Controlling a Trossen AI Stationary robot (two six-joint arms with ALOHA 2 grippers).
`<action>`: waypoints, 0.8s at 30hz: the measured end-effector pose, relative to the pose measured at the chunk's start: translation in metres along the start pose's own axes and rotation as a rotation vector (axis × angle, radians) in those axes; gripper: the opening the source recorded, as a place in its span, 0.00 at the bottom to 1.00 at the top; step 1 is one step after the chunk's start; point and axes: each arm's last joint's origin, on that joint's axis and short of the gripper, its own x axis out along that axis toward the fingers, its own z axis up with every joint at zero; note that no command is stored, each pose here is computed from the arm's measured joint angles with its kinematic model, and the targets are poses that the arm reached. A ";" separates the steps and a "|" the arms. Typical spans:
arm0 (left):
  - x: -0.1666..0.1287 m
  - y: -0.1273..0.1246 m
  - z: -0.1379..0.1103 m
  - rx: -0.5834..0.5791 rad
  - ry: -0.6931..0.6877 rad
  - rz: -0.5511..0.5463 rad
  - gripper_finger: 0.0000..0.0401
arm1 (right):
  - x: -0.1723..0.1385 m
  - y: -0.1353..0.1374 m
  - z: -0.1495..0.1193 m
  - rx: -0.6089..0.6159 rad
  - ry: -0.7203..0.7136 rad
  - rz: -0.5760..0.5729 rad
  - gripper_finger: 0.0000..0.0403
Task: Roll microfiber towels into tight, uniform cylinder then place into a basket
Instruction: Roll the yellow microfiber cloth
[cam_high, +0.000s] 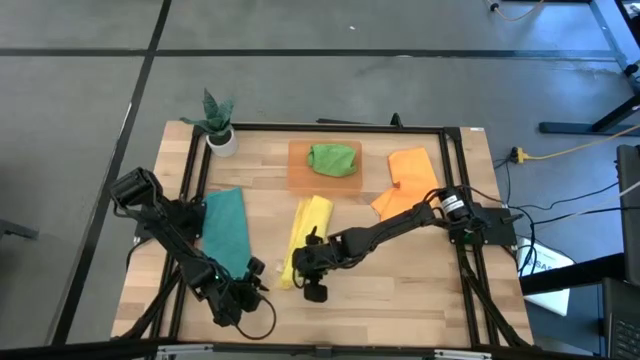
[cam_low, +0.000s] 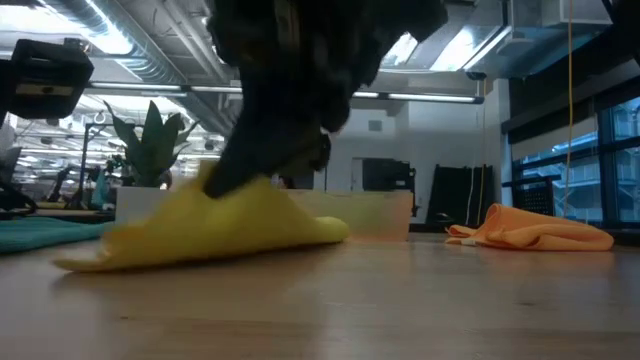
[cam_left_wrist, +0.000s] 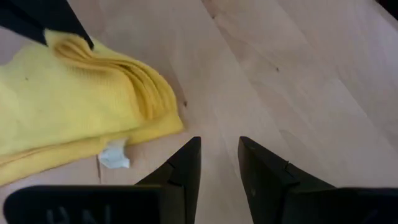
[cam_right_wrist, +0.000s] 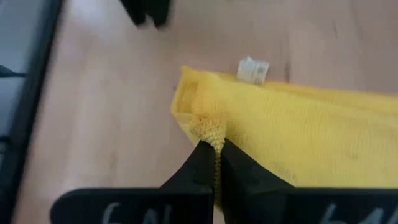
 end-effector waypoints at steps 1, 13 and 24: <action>0.000 0.000 0.000 -0.001 -0.002 0.001 0.25 | -0.004 0.002 0.002 -0.005 -0.006 0.000 0.01; -0.005 0.002 0.021 0.022 -0.055 0.054 0.25 | -0.065 0.015 0.013 -0.078 -0.031 -0.151 0.01; -0.003 0.007 0.024 0.009 -0.053 0.065 0.25 | -0.045 0.024 -0.014 0.013 -0.078 -0.070 0.01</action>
